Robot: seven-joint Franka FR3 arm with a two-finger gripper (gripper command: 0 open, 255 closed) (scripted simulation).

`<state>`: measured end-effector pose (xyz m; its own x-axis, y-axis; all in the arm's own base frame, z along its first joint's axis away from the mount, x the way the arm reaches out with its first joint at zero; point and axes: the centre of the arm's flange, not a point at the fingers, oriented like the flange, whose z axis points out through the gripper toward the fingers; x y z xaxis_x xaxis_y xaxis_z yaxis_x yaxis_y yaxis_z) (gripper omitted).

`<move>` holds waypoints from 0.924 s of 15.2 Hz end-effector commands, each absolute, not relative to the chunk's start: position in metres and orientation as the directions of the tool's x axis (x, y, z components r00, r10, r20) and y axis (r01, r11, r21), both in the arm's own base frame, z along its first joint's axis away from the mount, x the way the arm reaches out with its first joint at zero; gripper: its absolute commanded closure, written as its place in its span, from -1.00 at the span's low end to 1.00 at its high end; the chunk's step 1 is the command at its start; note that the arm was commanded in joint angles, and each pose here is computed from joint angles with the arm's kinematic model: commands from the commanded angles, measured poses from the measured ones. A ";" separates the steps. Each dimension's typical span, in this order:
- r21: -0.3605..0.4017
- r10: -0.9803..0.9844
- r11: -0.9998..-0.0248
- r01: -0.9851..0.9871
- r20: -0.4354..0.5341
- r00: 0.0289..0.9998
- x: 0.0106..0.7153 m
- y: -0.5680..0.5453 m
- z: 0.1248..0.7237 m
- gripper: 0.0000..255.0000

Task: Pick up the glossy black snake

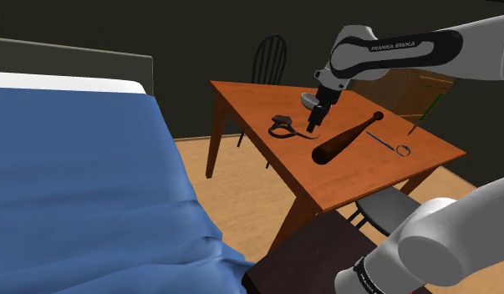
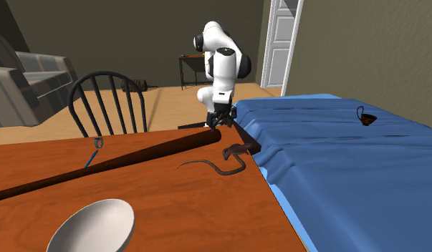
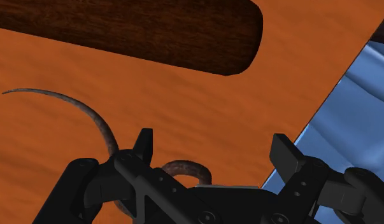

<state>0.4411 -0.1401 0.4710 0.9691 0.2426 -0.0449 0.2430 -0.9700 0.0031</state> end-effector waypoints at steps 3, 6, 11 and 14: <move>0.000 0.262 -0.965 0.262 -0.026 0.965 0.476 -0.177 0.449 -1.00; -0.004 0.277 -0.961 0.276 -0.011 0.961 0.503 -0.200 0.433 -1.00; -0.009 0.293 -0.956 0.294 0.006 0.956 0.536 -0.227 0.408 -1.00; -0.009 0.293 -0.956 0.294 0.006 0.956 0.536 -0.227 0.392 -1.00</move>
<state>0.5353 -0.2289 0.4009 0.9570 0.2900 0.0099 0.2900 -0.9570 -0.0048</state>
